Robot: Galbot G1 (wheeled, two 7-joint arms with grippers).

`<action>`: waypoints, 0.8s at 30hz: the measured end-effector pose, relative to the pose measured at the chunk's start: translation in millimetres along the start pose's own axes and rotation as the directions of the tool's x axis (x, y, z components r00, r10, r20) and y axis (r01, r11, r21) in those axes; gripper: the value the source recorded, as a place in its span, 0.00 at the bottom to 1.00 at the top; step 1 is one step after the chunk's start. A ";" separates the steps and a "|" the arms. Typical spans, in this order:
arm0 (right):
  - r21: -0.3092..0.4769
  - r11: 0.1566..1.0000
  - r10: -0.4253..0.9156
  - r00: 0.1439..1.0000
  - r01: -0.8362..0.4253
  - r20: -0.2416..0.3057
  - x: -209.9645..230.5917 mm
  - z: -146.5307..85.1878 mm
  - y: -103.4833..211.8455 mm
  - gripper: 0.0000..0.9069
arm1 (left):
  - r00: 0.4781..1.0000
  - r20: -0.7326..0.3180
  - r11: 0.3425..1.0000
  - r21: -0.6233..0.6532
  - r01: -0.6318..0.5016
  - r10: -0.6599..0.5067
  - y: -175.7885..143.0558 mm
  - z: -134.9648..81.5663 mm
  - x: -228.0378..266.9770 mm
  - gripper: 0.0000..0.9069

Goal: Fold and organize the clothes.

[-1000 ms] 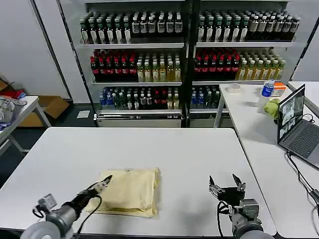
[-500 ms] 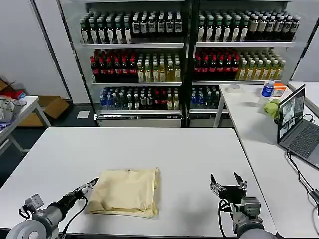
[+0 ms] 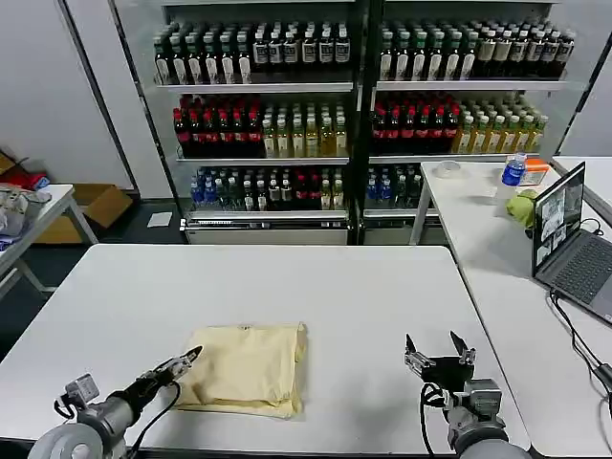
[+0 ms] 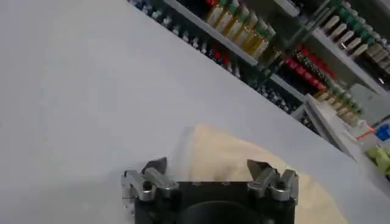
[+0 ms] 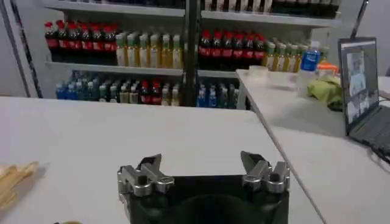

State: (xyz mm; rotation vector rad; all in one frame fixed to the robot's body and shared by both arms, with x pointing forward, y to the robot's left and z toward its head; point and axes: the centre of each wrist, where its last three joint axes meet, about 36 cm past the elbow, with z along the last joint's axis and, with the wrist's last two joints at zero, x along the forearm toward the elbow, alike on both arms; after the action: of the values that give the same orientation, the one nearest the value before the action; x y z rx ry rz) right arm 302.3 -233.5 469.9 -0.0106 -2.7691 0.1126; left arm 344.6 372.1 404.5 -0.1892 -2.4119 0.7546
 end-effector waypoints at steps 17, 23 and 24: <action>0.003 1.000 0.003 1.000 -0.003 -0.004 6.5 -0.6 -0.8 1.00 | 0.998 -0.014 0.998 0.032 -0.058 0.058 -15.0 13.0 -14.1 0.02; 0.002 1.000 0.002 1.000 -0.002 -0.003 7.8 -0.8 -0.5 1.00 | 0.998 -0.008 0.996 0.054 -0.066 0.067 -15.7 16.4 -16.4 0.02; 0.001 1.000 0.002 1.000 -0.002 -0.004 8.0 -0.7 -0.4 1.00 | 0.998 -0.007 0.996 0.058 -0.067 0.068 -15.8 16.8 -16.9 0.02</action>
State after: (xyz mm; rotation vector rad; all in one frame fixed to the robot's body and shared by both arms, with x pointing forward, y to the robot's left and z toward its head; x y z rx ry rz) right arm 295.2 -233.7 473.4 -0.0136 -2.7652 0.1151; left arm 349.1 346.1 393.8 -0.2518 -2.3819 0.8509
